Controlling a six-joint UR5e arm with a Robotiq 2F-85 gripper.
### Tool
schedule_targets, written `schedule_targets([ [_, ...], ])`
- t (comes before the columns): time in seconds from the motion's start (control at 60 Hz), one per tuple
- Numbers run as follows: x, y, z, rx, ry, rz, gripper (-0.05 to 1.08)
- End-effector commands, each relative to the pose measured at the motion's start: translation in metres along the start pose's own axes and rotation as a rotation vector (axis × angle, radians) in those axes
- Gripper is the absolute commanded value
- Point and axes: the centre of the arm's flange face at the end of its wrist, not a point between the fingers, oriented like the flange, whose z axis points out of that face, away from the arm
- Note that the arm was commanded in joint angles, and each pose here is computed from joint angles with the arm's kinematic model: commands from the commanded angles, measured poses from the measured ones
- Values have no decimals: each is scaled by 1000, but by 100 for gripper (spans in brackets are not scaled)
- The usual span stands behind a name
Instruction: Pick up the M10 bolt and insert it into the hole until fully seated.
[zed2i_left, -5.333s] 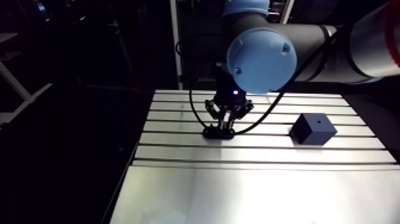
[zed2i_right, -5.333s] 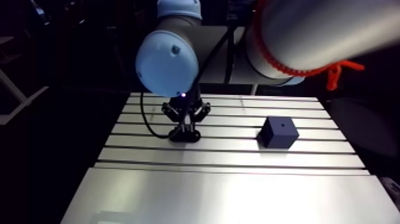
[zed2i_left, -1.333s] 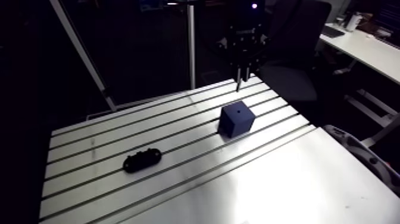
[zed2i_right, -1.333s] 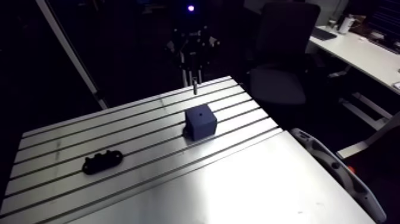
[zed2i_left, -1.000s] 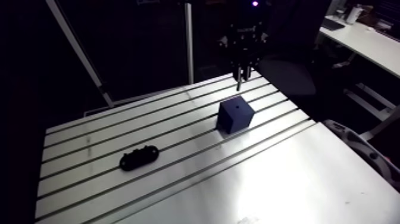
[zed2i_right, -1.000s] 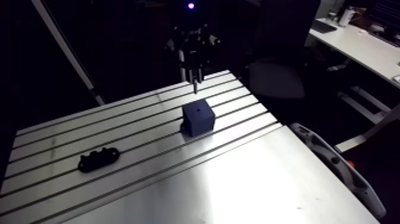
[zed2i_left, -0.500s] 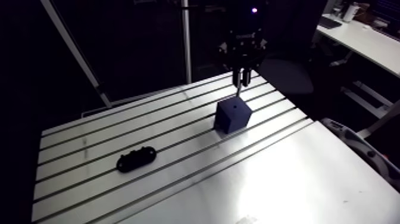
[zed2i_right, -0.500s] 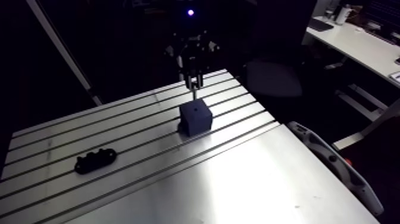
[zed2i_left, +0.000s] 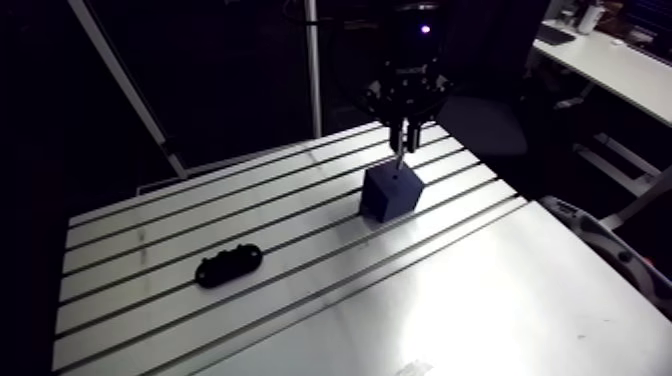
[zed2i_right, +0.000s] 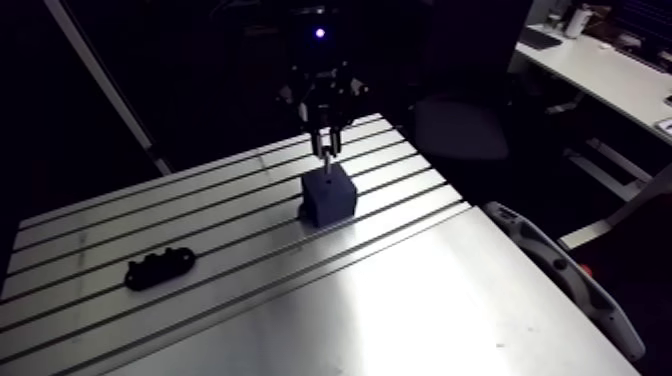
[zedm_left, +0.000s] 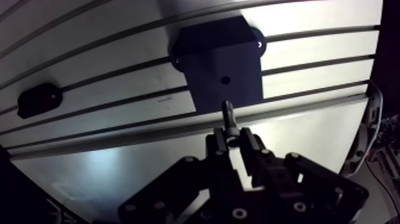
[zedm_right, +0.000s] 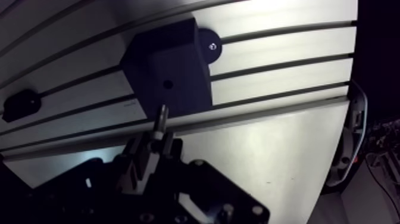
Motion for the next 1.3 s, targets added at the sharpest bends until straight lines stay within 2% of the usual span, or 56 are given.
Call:
schedule_targets([
  [0.017,3,1,5,5,-7,1,108],
  [1.3,14,4,16,4,-23,2,108],
])
